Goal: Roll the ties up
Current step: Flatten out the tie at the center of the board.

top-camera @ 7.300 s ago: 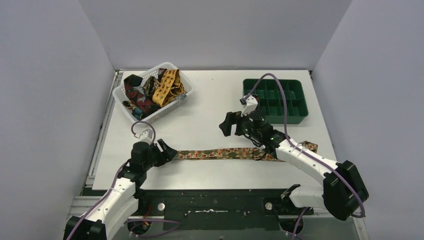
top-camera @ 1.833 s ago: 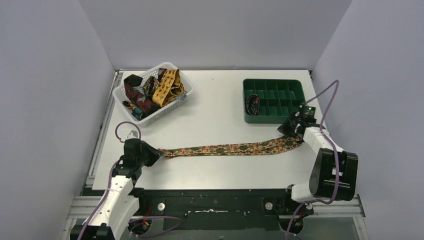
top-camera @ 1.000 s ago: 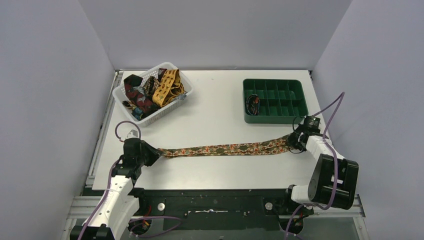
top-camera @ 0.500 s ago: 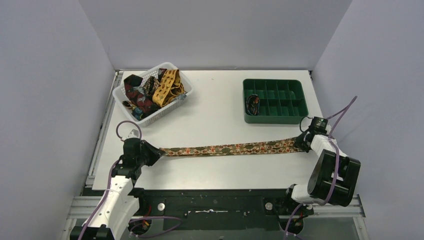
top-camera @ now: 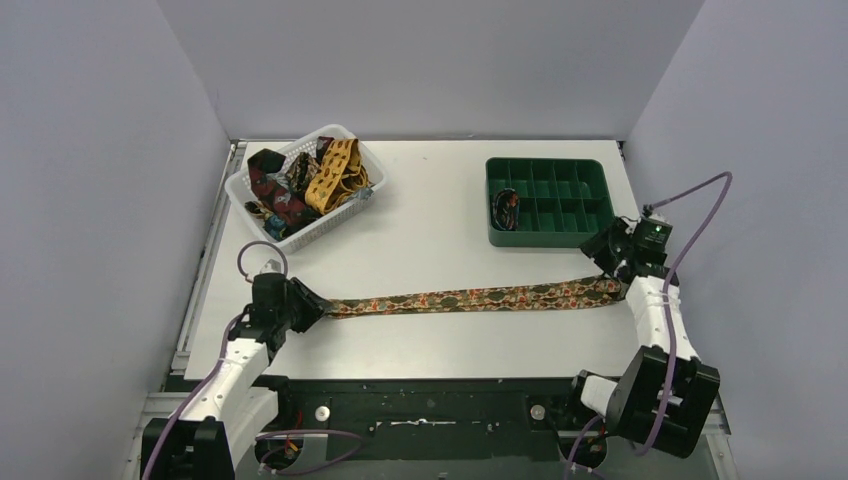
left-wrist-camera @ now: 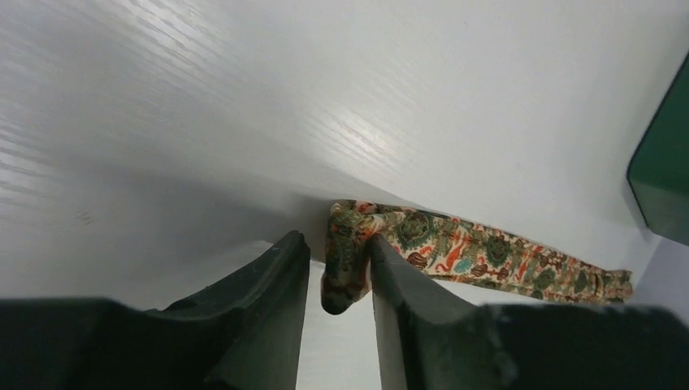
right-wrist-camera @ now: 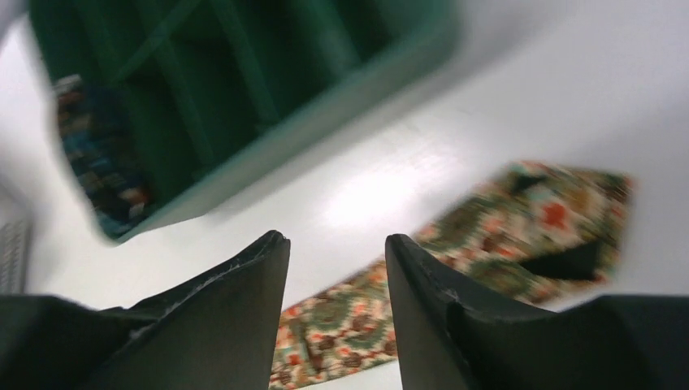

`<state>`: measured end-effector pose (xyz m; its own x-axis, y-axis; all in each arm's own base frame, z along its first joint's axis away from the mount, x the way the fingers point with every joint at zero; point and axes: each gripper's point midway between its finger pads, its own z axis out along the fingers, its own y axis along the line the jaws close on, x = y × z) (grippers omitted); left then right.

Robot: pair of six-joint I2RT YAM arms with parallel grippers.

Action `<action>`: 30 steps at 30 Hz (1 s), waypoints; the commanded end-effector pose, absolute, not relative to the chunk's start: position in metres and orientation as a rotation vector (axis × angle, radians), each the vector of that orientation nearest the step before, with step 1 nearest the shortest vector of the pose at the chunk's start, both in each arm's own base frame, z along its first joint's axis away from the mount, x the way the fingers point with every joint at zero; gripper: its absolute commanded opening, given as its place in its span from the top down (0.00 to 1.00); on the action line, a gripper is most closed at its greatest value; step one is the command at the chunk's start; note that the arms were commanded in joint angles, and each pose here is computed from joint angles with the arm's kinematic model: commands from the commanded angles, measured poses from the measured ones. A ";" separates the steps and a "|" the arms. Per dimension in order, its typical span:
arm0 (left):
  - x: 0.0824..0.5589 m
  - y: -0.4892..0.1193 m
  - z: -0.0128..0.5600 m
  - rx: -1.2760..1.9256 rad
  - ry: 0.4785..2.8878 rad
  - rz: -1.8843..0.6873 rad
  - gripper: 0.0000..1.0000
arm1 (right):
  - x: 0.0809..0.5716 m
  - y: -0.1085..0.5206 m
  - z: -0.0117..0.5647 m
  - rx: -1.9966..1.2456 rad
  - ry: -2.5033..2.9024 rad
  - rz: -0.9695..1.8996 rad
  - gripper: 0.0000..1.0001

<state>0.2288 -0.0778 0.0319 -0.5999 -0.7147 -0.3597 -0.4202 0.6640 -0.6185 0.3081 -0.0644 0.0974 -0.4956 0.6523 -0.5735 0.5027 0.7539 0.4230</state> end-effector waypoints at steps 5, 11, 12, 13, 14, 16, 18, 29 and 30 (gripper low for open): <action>0.254 -0.033 0.057 -0.904 2.191 -0.348 0.51 | 0.366 0.109 0.198 -0.100 2.049 0.626 0.46; 0.247 -0.029 0.067 -0.934 2.146 -0.360 0.46 | 0.332 0.249 0.187 -0.696 1.876 0.750 0.42; 0.247 -0.031 0.071 -0.928 2.134 -0.378 0.45 | 0.326 0.268 0.182 -0.752 1.853 0.769 0.43; 0.247 -0.033 0.074 -0.923 2.124 -0.399 0.43 | 0.321 0.285 0.178 -0.785 1.839 0.778 0.46; 0.247 -0.035 0.077 -0.921 2.116 -0.419 0.42 | 0.316 0.302 0.176 -0.801 1.839 0.797 0.49; 0.247 -0.041 0.082 -0.911 2.106 -0.465 0.41 | 0.306 0.336 0.166 -0.821 1.868 0.882 0.51; 0.244 -0.040 0.080 -0.943 2.109 -0.468 0.41 | 0.296 0.368 0.153 -0.807 1.924 0.958 0.53; 0.233 -0.047 0.067 -1.004 2.159 -0.507 0.34 | 0.249 0.475 0.103 -0.847 2.011 1.149 0.78; 0.232 -0.048 0.065 -1.005 2.163 -0.509 0.35 | 0.248 0.479 0.102 -0.851 2.018 1.157 0.80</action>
<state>0.2336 -0.0433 0.0651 -0.4572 -0.7660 -0.4520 -0.5104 0.6421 -0.5720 0.2278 0.4447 0.0609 -0.6077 -0.3359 -0.7196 -0.7773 0.4374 0.4522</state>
